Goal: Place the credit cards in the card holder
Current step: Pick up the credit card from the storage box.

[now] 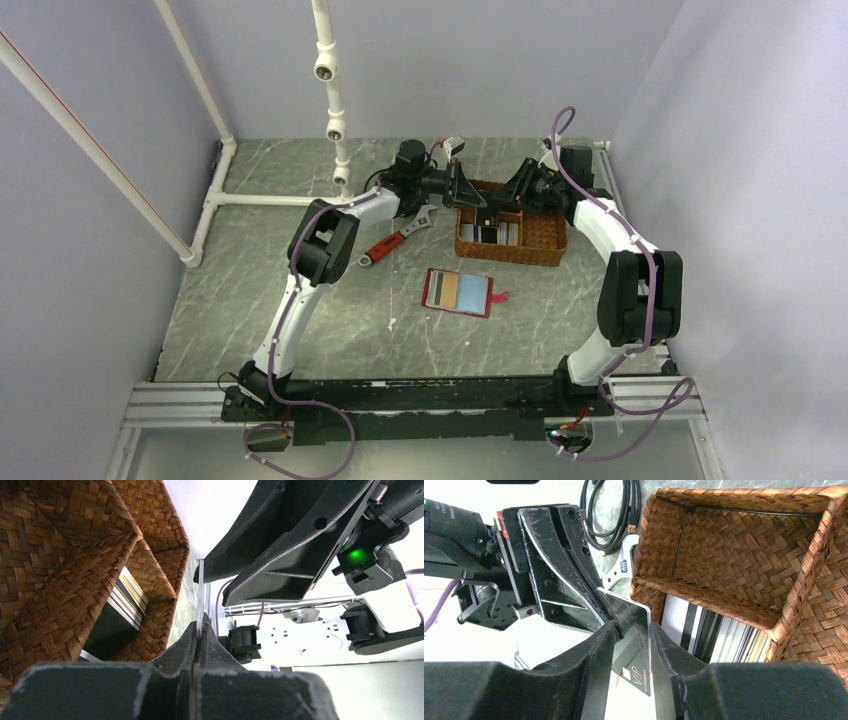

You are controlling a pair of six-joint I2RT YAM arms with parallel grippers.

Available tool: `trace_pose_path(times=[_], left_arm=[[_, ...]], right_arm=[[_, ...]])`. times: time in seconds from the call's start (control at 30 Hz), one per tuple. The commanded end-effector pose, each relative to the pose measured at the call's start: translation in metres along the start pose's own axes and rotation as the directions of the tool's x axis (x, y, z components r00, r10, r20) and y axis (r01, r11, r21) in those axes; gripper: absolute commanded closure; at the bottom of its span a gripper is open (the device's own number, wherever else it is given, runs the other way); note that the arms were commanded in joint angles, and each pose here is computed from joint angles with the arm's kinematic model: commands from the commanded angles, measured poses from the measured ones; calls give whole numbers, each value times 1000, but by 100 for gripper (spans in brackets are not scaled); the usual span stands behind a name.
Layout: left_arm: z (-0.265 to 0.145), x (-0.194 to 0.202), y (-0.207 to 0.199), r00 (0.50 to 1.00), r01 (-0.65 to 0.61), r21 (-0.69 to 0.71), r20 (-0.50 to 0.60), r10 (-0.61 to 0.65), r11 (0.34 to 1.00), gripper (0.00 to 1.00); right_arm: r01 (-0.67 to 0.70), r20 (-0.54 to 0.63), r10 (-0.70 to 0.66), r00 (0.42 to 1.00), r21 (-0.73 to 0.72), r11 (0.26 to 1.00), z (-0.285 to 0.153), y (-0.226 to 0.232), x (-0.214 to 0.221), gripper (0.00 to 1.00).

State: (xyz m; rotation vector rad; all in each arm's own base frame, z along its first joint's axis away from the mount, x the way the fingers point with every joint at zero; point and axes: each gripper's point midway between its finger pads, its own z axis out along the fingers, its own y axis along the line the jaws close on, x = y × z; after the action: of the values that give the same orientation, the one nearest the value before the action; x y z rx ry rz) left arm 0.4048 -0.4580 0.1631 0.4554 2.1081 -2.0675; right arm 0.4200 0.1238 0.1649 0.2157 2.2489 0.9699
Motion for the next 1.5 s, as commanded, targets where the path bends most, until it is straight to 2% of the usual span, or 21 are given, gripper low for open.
trace_pose_path(times=[0.0, 0.33, 0.63, 0.77, 1.03, 1.47], left_arm=[[3, 1, -16, 998, -58, 42, -17, 59, 997, 100], [4, -1, 2, 1000, -10, -11, -11, 10, 1000, 100], [4, -2, 6, 1000, -3, -26, -8, 3, 1000, 100], [1, -3, 15, 1000, 17, -50, 0, -17, 999, 100], [-1, -2, 23, 1000, 21, -86, -7, -22, 996, 100], [-6, -4, 42, 1000, -30, -213, -10, 29, 977, 100]], right_arm=[[47, 49, -43, 998, -80, 996, -3, 22, -19, 67], [59, 66, -52, 996, -100, 993, -13, 33, -20, 88], [25, 40, -18, 999, -178, 984, -16, 44, -6, 95], [24, 45, -17, 999, -165, 986, -19, 45, -4, 95], [22, 31, -17, 999, -174, 985, -18, 47, -2, 86], [38, 34, -33, 999, -167, 985, -18, 48, -3, 81]])
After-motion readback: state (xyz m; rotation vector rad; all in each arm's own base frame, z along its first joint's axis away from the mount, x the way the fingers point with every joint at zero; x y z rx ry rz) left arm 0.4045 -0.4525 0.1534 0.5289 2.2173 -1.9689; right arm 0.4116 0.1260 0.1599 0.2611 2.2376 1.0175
